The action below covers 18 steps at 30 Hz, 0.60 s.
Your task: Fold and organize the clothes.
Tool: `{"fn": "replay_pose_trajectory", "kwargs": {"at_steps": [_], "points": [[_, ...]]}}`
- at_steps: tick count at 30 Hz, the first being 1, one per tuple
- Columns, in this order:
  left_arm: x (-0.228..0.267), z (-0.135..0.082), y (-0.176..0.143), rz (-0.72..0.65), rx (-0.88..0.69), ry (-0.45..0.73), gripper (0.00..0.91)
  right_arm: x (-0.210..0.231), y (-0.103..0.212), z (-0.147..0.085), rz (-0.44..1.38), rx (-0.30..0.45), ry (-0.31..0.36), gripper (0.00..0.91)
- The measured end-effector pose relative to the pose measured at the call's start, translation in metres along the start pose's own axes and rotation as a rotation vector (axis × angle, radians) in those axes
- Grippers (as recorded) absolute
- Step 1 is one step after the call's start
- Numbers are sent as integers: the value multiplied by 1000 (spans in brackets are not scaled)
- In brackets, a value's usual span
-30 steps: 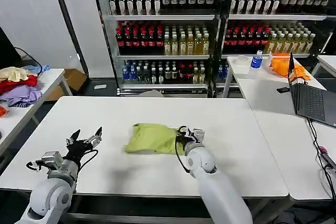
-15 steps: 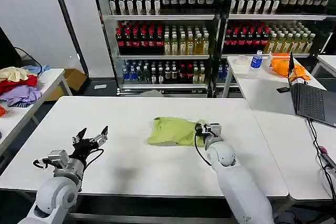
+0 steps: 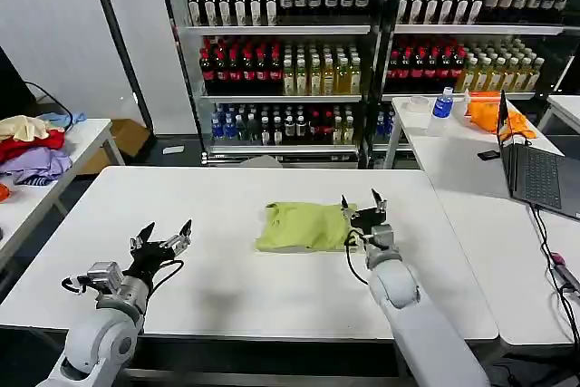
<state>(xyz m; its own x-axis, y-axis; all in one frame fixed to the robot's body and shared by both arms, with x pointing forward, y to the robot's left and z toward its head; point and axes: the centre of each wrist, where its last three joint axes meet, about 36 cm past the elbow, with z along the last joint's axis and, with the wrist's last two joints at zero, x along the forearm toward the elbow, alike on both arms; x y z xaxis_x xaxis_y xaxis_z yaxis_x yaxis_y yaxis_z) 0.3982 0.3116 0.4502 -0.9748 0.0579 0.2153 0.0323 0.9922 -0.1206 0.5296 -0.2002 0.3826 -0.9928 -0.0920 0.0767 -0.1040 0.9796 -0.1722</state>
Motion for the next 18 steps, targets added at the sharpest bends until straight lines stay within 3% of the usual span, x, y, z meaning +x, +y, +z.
{"fn": "replay_pose_trajectory", "kwargs": {"at_steps": [9,18], "points": [[7,0,-10,51,-7,-4,907,70,-8,-3,-9,-44,-101,907],[21,-2,-20,90,-35,-25,907,134,-16,-13,10,-91,-120,907]]}}
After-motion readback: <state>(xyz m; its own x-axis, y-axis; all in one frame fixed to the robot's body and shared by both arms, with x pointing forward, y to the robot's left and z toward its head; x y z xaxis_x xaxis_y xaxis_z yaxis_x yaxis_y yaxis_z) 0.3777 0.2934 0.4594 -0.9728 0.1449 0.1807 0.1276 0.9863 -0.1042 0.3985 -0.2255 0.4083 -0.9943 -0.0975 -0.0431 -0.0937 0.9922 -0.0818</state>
